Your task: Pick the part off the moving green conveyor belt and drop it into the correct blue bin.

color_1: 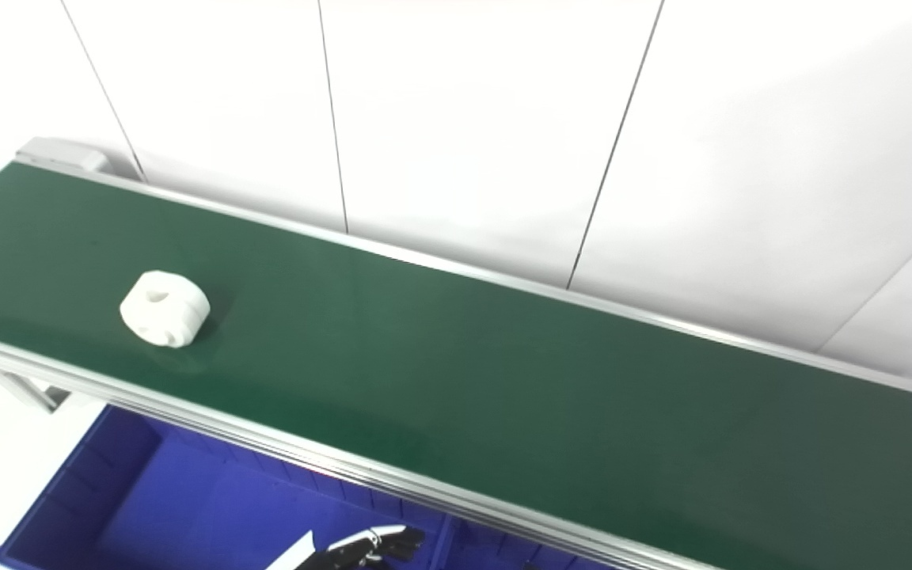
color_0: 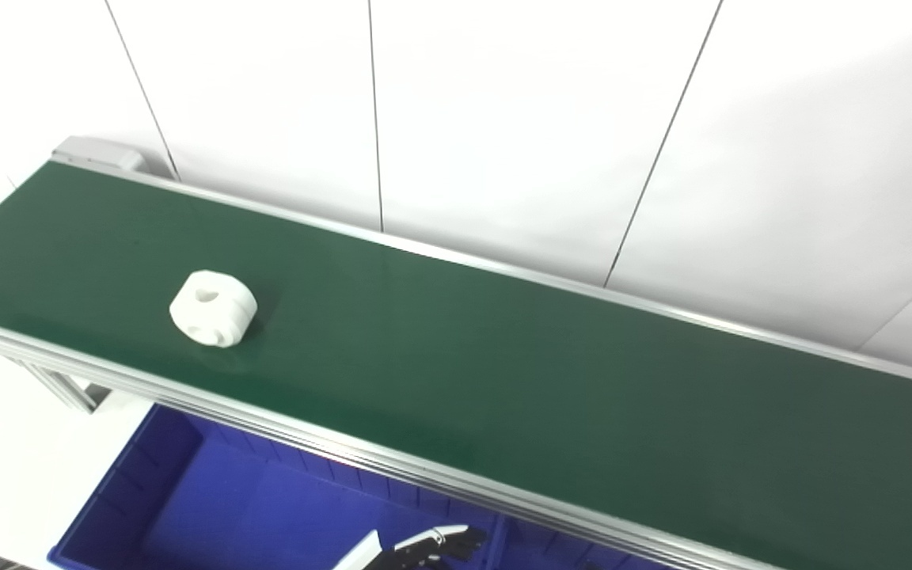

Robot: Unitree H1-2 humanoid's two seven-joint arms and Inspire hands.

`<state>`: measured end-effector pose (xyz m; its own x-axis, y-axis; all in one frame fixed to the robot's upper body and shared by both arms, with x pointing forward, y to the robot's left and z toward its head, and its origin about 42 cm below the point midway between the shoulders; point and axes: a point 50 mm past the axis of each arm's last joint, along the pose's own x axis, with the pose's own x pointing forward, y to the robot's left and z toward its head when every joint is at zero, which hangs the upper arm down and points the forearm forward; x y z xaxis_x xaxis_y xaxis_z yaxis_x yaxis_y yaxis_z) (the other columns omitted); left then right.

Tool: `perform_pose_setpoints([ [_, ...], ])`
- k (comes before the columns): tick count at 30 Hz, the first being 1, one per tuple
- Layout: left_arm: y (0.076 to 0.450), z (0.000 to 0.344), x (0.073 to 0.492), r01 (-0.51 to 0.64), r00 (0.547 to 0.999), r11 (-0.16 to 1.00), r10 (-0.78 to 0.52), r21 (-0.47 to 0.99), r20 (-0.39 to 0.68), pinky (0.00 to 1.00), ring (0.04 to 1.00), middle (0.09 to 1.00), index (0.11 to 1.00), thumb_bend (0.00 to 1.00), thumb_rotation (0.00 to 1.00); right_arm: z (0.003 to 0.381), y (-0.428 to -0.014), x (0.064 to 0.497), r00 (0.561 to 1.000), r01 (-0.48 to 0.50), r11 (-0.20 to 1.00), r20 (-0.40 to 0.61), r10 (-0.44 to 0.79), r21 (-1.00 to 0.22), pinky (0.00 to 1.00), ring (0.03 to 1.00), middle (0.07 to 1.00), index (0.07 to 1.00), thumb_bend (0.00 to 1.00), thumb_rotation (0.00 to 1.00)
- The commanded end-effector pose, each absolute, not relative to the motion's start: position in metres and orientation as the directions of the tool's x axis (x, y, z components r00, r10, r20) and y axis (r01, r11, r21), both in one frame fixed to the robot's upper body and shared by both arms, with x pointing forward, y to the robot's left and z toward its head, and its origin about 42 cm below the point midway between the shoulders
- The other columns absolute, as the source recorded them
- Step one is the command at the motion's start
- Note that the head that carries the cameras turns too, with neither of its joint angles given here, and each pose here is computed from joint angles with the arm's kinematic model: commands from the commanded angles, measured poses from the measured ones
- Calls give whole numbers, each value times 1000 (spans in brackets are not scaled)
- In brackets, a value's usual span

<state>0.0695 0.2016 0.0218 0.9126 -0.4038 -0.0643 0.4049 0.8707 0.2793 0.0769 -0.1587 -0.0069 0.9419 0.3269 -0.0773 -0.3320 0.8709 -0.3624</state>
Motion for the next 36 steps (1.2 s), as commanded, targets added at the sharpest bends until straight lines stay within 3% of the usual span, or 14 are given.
perform_pose_setpoints([
  [1, 202, 26, 71, 399, 913, 874, -405, 278, -37, 710, 807, 843, 839, 804, 556, -1, -158, 79, 947, -312, 889, -30, 321, -335, 773, 837, 869, 912, 863, 657],
  [5, 203, 29, 73, 394, 914, 874, -406, 286, -18, 703, 800, 835, 829, 788, 538, -2, -159, 80, 945, -318, 885, -32, 327, -341, 776, 843, 874, 918, 859, 664],
  [10, 208, 48, 77, 384, 909, 875, -414, 294, 46, 675, 780, 823, 818, 800, 593, -3, -158, 80, 950, -297, 888, -21, 310, -351, 749, 823, 857, 896, 868, 668],
  [19, 231, 124, 88, 297, 884, 902, -384, 314, 267, 656, 753, 797, 794, 832, 624, -3, -157, 82, 953, -289, 892, -11, 304, -347, 752, 819, 852, 894, 869, 661],
  [24, 252, 159, 100, 275, 858, 900, -388, 338, 337, 690, 792, 830, 809, 820, 617, -3, -158, 82, 953, -289, 894, -14, 303, -342, 763, 824, 856, 898, 873, 665],
  [29, 271, 182, 117, 222, 844, 876, -393, 428, 366, 721, 817, 847, 825, 811, 627, -3, -158, 83, 952, -289, 891, -11, 305, -350, 768, 832, 858, 905, 870, 674],
  [36, 289, 183, 142, 169, 849, 822, -402, 545, 343, 726, 824, 855, 840, 800, 610, -4, -157, 83, 953, -287, 893, -9, 303, -347, 771, 831, 860, 905, 860, 665],
])
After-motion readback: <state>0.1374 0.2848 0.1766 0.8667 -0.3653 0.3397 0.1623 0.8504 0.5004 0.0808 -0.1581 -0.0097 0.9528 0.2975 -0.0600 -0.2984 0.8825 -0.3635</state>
